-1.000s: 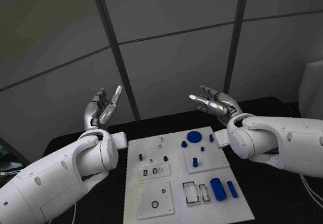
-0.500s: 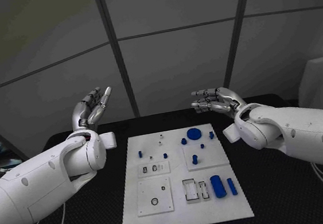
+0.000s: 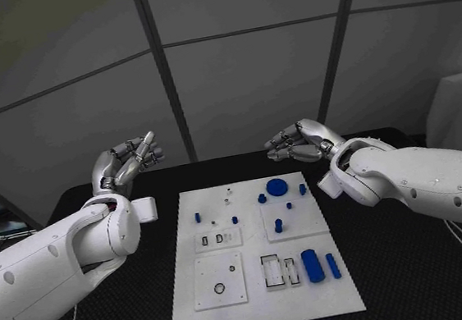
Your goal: Assemble the parts on the task board
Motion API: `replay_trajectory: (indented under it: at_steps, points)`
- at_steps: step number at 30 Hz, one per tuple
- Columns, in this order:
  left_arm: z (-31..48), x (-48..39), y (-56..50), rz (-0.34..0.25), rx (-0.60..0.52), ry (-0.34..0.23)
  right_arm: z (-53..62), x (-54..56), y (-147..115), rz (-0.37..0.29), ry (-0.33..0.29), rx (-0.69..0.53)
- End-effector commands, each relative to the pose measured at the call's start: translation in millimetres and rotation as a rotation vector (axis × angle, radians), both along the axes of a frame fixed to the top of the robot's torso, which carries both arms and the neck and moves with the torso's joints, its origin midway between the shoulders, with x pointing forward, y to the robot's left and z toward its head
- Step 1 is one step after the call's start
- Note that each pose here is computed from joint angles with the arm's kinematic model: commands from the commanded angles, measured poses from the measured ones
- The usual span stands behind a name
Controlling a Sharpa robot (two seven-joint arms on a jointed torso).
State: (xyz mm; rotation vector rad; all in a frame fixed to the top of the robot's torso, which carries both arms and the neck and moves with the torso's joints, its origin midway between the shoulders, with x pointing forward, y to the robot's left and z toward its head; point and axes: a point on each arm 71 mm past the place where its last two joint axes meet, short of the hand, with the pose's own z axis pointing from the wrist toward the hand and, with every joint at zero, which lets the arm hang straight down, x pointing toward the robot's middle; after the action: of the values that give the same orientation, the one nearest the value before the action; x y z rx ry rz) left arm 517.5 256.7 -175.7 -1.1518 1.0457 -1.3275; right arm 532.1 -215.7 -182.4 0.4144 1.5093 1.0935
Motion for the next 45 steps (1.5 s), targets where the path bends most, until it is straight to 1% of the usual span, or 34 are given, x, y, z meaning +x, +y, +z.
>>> replay_trajectory:
  at_steps: [1,2,3,4,7,13,18,21,25,29,34,45]
  points:
    - [7.1,-4.2,-3.4,-0.046,0.010,-0.048,7.6,0.8,3.0,0.031,-0.077,-0.146]
    - [8.3,-6.6,-4.6,-0.059,0.011,-0.046,10.4,0.3,4.9,0.041,-0.094,-0.190]
    - [8.7,-7.4,-5.1,-0.064,0.011,-0.045,11.1,0.0,5.5,0.045,-0.100,-0.204]
    - [9.7,-10.3,-7.2,-0.081,0.011,-0.039,13.7,-1.5,8.3,0.058,-0.121,-0.256]
    - [11.9,-17.2,-13.1,-0.124,0.004,-0.020,18.6,-3.9,14.9,0.085,-0.161,-0.361]
    - [15.4,-29.3,-26.1,-0.194,-0.014,0.008,20.7,-7.5,27.4,0.123,-0.194,-0.566]
    - [16.5,-34.5,-33.2,-0.226,-0.023,0.021,19.2,-7.9,34.6,0.125,-0.208,-0.697]
    - [16.6,-35.9,-36.4,-0.240,-0.027,0.027,19.0,-8.2,38.0,0.118,-0.233,-0.773]
    - [16.7,-37.0,-39.5,-0.253,-0.031,0.032,19.0,-9.1,41.0,0.112,-0.250,-0.834]
    - [16.7,-37.6,-41.4,-0.260,-0.033,0.034,18.2,-9.2,42.4,0.106,-0.249,-0.873]
    - [16.8,-38.0,-43.2,-0.270,-0.033,0.034,17.5,-8.5,43.9,0.102,-0.251,-0.897]
    - [16.2,-37.8,-43.8,-0.276,-0.032,0.040,15.7,-8.1,50.3,0.121,-0.245,-0.911]
